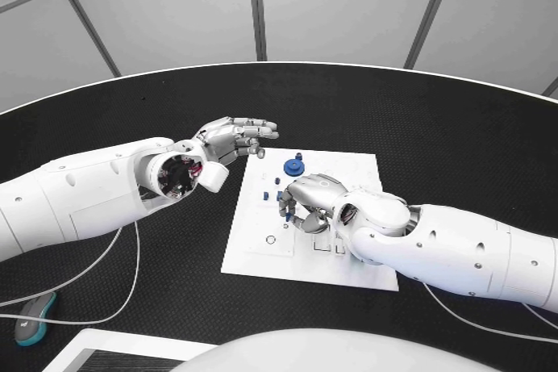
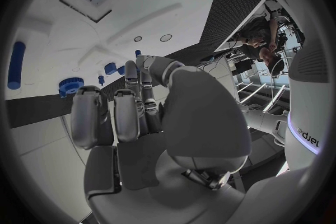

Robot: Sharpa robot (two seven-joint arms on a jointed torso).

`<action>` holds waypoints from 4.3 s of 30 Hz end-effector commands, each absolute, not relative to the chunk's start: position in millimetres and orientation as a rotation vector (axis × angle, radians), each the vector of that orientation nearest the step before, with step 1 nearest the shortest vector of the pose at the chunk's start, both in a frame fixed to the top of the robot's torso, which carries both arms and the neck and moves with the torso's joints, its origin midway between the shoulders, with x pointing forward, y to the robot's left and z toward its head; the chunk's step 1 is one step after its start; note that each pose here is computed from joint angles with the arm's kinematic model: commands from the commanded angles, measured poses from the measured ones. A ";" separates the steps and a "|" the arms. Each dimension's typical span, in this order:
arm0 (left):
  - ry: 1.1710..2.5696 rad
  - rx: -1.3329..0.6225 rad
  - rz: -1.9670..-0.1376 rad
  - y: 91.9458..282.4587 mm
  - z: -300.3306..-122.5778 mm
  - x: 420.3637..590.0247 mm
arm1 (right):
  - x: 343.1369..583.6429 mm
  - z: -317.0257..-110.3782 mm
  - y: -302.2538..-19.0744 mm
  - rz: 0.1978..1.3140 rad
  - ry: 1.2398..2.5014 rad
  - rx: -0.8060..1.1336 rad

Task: Assemble the parts on the task board

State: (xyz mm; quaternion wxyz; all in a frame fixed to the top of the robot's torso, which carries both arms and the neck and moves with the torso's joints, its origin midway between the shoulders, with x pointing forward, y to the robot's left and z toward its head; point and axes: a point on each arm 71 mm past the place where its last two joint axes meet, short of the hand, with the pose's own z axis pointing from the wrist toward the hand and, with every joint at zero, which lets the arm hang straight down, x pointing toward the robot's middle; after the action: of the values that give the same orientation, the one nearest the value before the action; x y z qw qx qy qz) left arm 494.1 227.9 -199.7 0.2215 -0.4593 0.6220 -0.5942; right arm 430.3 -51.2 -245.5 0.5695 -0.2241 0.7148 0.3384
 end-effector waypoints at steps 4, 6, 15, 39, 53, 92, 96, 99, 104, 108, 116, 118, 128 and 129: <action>1.720 -1.269 -1.643 227.7 -199.5 493.8 | 429.5 -249.3 -48.8 0.797 1.684 -0.526; 1.720 -1.269 -1.644 227.7 -199.5 493.7 | 429.2 -250.6 -48.2 0.798 1.687 -0.525; 1.721 -1.269 -1.644 227.5 -199.3 493.3 | 428.8 -255.9 -46.4 0.799 1.697 -0.526; 1.728 -1.269 -1.646 227.6 -199.4 492.8 | 430.5 -261.3 -46.2 0.789 1.714 -0.528; 1.731 -1.268 -1.647 227.3 -199.5 492.6 | 431.0 -264.6 -43.6 0.785 1.723 -0.531; 1.748 -1.273 -1.643 228.9 -200.8 493.3 | 428.6 -265.7 -55.9 0.759 1.724 -0.491; 1.751 -1.273 -1.642 229.6 -201.0 493.3 | 424.0 -261.5 -63.9 0.767 1.708 -0.476; 1.751 -1.274 -1.641 230.3 -201.1 493.5 | 417.9 -256.1 -74.1 0.773 1.696 -0.459; 1.748 -1.275 -1.639 232.1 -201.3 494.0 | 416.8 -239.4 -102.0 0.733 1.678 -0.425; 1.744 -1.277 -1.635 234.3 -201.7 494.9 | 427.3 -223.9 -131.2 0.656 1.667 -0.404; 1.743 -1.275 -1.638 234.1 -202.0 495.9 | 444.8 -215.6 -165.0 0.555 1.672 -0.384; 1.744 -1.274 -1.640 233.6 -201.9 495.7 | 448.0 -216.2 -166.9 0.546 1.673 -0.384; 1.745 -1.274 -1.640 234.3 -201.6 494.8 | 458.1 -219.9 -162.6 0.532 1.676 -0.388; 1.745 -1.275 -1.639 234.4 -201.6 494.7 | 459.0 -220.4 -162.1 0.531 1.677 -0.389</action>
State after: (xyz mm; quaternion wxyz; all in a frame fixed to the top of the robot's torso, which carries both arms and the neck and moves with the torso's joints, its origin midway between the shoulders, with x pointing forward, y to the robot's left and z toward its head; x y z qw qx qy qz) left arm 494.7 234.3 -201.6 0.2129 -0.4591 0.6286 -0.5906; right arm 458.2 -162.9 -220.0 0.6213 -0.1687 0.7294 0.2311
